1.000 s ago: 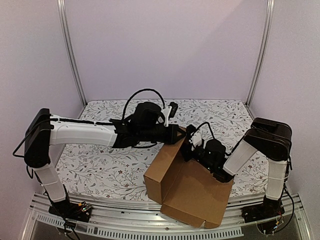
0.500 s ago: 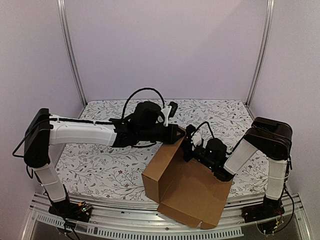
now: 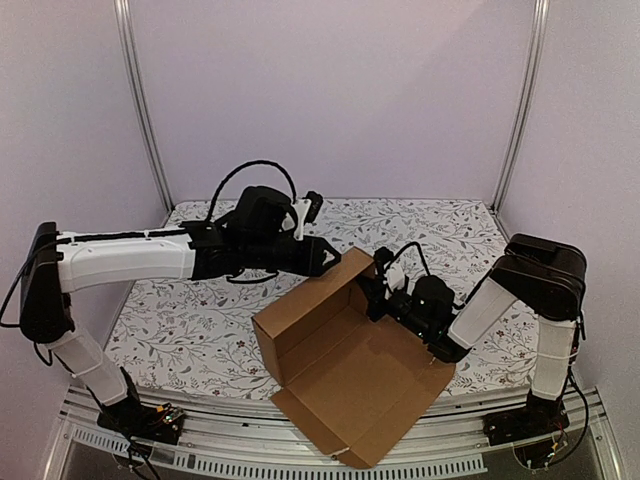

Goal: Fold the paper box

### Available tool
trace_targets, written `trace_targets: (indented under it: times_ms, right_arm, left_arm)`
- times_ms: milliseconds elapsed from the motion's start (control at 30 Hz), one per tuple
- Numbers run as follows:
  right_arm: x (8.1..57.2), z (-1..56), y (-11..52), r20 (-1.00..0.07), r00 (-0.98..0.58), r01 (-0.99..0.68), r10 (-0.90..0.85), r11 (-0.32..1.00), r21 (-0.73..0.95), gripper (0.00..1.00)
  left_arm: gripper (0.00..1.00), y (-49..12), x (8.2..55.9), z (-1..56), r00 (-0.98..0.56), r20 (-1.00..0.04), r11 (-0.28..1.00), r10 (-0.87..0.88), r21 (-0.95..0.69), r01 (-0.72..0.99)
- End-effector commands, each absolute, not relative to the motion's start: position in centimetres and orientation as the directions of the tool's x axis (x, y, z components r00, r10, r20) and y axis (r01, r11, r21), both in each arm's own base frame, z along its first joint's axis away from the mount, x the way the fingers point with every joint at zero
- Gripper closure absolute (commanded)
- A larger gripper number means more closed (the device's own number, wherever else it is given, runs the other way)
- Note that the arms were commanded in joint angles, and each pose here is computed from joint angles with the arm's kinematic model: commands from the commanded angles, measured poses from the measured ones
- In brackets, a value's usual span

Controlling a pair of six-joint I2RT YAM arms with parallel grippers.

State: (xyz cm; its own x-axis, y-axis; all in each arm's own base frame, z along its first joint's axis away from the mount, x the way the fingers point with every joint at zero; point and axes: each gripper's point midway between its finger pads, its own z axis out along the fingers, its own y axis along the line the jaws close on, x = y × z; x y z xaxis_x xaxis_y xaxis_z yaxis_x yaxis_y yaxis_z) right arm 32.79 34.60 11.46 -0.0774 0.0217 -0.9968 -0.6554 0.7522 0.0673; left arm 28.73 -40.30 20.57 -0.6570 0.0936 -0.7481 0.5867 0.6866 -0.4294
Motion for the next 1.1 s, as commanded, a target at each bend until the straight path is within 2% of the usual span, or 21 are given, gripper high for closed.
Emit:
trace_targets:
  times_ms: [0, 33, 133, 200, 400, 767, 1067]
  right_arm:
    - [32.7, 14.1, 34.1, -0.994, -0.033, -0.650, 0.102, 0.754, 0.099, 1.00]
    - [32.7, 14.0, 34.1, -0.994, -0.035, -0.649, 0.101, 0.754, 0.099, 1.00]
    - [32.6, 13.9, 34.0, -0.995, -0.031, -0.646, 0.093, 0.758, 0.092, 1.00]
    - [32.5, 13.9, 34.1, -0.995, -0.030, -0.647, 0.091, 0.757, 0.088, 1.00]
    - [32.3, 14.2, 34.2, -0.996, -0.015, -0.649, 0.083, 0.757, 0.073, 1.00]
    - [32.0, 13.4, 34.4, -0.999, -0.005, -0.646, 0.044, 0.762, 0.037, 1.00]
    - [31.9, 12.5, 35.0, -1.000, -0.004, -0.646, 0.017, 0.763, 0.016, 1.00]
  left_arm:
    - [0.62, -35.9, 31.0, 20.0, -0.664, -0.742, 0.766, 0.094, -0.372, 0.525]
    - [0.64, -35.5, 31.4, 20.0, -0.666, -0.741, 0.767, 0.087, -0.377, 0.519]
    - [0.78, -34.8, 32.9, 19.0, -0.695, -0.715, 0.765, 0.078, -0.404, 0.502]
    - [0.84, -35.1, 33.7, 17.5, -0.726, -0.682, 0.743, 0.082, -0.444, 0.501]
    - [0.96, -39.1, 33.8, 13.2, -0.797, -0.588, 0.621, 0.135, -0.577, 0.531]
    - [1.00, -43.1, 32.6, 10.9, -0.834, -0.524, 0.429, 0.174, -0.722, 0.543]
    - [1.00, -45.0, 30.9, 11.5, -0.813, -0.544, 0.333, 0.207, -0.742, 0.581]
